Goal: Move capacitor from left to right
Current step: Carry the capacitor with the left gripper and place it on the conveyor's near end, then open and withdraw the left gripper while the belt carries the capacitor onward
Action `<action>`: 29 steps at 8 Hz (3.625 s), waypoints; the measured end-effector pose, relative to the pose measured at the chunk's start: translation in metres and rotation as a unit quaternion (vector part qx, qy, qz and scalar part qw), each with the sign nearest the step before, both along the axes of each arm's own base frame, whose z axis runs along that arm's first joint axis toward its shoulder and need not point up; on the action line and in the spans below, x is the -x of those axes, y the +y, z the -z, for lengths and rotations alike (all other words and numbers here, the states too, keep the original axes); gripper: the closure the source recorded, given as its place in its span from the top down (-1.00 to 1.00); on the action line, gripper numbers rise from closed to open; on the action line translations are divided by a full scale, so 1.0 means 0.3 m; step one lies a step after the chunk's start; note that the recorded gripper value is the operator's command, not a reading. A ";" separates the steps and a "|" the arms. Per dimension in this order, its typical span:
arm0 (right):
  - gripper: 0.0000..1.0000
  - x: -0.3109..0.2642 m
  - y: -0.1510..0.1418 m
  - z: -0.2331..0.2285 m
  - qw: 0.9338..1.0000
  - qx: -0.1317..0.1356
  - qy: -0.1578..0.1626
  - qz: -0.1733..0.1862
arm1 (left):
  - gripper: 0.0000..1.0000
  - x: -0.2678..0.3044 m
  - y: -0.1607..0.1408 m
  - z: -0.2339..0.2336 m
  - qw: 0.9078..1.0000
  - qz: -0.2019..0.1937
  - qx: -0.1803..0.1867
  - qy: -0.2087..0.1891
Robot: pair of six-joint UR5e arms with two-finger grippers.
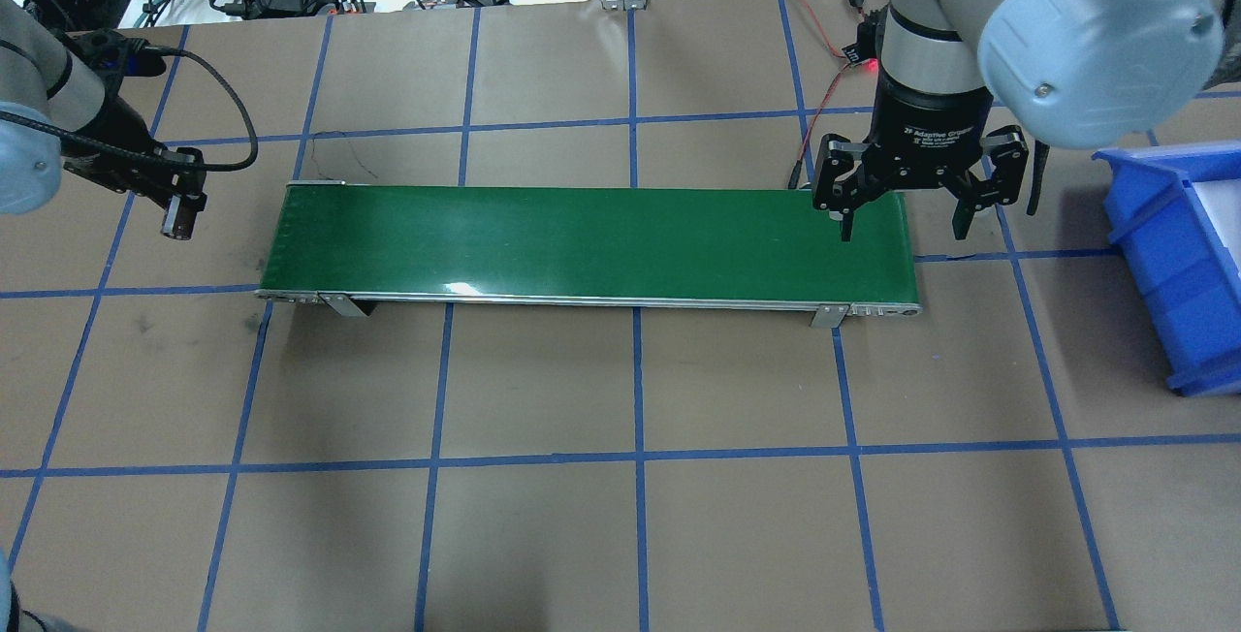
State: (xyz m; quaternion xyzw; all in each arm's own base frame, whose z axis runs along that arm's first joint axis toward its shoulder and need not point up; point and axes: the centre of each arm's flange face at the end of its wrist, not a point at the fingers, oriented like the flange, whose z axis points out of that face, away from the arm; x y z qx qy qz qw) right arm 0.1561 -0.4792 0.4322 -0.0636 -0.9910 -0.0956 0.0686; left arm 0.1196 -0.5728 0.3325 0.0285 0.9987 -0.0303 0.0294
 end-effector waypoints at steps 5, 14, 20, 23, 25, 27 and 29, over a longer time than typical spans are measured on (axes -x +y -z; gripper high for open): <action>1.00 0.003 0.045 -0.077 1.000 0.009 -0.012 -0.018 | -0.88 0.244 -0.116 0.171 0.998 -0.050 0.005 0.048; 1.00 -0.006 0.080 -0.170 0.997 0.069 -0.029 -0.028 | 1.00 0.405 0.038 -0.060 0.994 -0.104 -0.035 0.008; 1.00 -0.034 0.036 -0.094 0.997 0.049 -0.051 -0.021 | 1.00 0.413 0.241 -0.313 0.990 -0.110 -0.049 -0.068; 1.00 -0.041 -0.103 0.035 0.996 0.061 -0.051 -0.027 | 1.00 0.418 0.293 -0.385 0.990 -0.105 -0.039 -0.082; 1.00 -0.044 -0.177 0.109 0.995 0.075 -0.055 -0.033 | 1.00 0.405 0.313 -0.407 0.988 -0.105 -0.039 -0.104; 1.00 -0.036 -0.218 0.181 0.992 0.087 -0.066 -0.062 | 1.00 0.406 0.318 -0.413 0.988 -0.104 -0.038 -0.108; 1.00 0.010 -0.236 0.206 0.992 0.091 -0.070 -0.058 | 1.00 0.407 0.319 -0.414 0.988 -0.104 -0.038 -0.109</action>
